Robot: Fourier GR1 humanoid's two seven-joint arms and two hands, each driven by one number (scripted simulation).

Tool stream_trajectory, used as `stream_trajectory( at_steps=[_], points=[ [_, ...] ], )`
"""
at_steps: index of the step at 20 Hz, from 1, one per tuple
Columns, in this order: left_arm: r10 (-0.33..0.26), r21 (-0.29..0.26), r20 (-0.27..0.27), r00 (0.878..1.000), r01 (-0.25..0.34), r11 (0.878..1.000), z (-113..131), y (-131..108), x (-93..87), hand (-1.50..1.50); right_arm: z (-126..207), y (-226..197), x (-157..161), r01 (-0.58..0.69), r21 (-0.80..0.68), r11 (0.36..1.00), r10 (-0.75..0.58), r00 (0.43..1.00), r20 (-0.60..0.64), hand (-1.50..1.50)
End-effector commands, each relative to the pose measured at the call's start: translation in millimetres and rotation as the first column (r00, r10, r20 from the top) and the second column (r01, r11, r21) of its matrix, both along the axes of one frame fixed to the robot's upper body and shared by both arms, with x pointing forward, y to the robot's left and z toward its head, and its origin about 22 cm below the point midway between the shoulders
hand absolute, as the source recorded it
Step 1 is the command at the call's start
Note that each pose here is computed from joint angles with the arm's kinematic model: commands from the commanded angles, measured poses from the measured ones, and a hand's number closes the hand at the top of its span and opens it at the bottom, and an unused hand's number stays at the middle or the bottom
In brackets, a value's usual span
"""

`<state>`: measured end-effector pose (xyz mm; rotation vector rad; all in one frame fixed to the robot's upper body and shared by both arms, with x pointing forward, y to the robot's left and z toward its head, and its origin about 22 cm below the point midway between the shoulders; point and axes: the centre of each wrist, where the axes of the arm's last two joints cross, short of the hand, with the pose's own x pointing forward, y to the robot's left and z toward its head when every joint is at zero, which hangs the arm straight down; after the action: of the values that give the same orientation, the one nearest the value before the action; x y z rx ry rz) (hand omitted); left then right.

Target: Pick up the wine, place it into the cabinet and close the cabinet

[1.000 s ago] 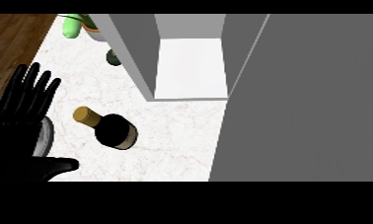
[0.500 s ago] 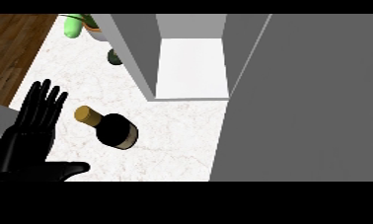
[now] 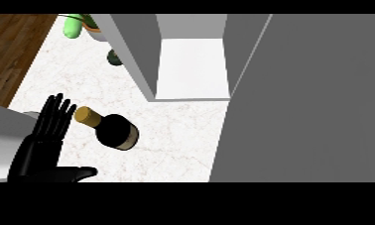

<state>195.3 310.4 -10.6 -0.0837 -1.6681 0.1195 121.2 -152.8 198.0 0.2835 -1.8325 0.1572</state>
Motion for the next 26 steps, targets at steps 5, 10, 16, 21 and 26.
stream_trajectory(
  at_steps=[5, 10, 16, 21, 26],
  points=[
    [0.023, -0.009, -0.034, 0.999, -0.023, 1.0, -37.8, -0.1, 18.9, -1.5, 20.9, -14.8, -35.0, 0.048, 0.029, 0.998, -0.05, 0.994, 0.095, -1.5],
    [0.04, 0.003, -0.052, 0.998, -0.039, 0.999, -60.0, 24.0, 15.2, -1.5, 11.5, -7.3, -35.6, 0.063, 0.024, 0.998, -0.065, 0.994, 0.09, -1.5],
    [-0.035, -0.073, -0.066, 0.997, 0.031, 0.997, -68.8, 10.9, 42.6, -1.5, 22.5, -16.9, -26.8, 0.044, -0.004, 0.999, -0.043, 0.994, 0.098, -1.5],
    [-0.072, -0.12, -0.081, 0.994, 0.062, 0.991, -92.8, 8.2, 31.0, -1.5, 28.0, -21.0, -42.8, 0.034, 0.019, 0.999, -0.036, 0.993, 0.109, -1.5],
    [-0.113, -0.131, -0.114, 0.987, 0.097, 0.987, -97.2, 3.7, 33.1, -1.5, 21.1, -15.0, -36.6, 0.058, 0.004, 0.998, -0.059, 0.992, 0.111, -1.5]
  ],
)
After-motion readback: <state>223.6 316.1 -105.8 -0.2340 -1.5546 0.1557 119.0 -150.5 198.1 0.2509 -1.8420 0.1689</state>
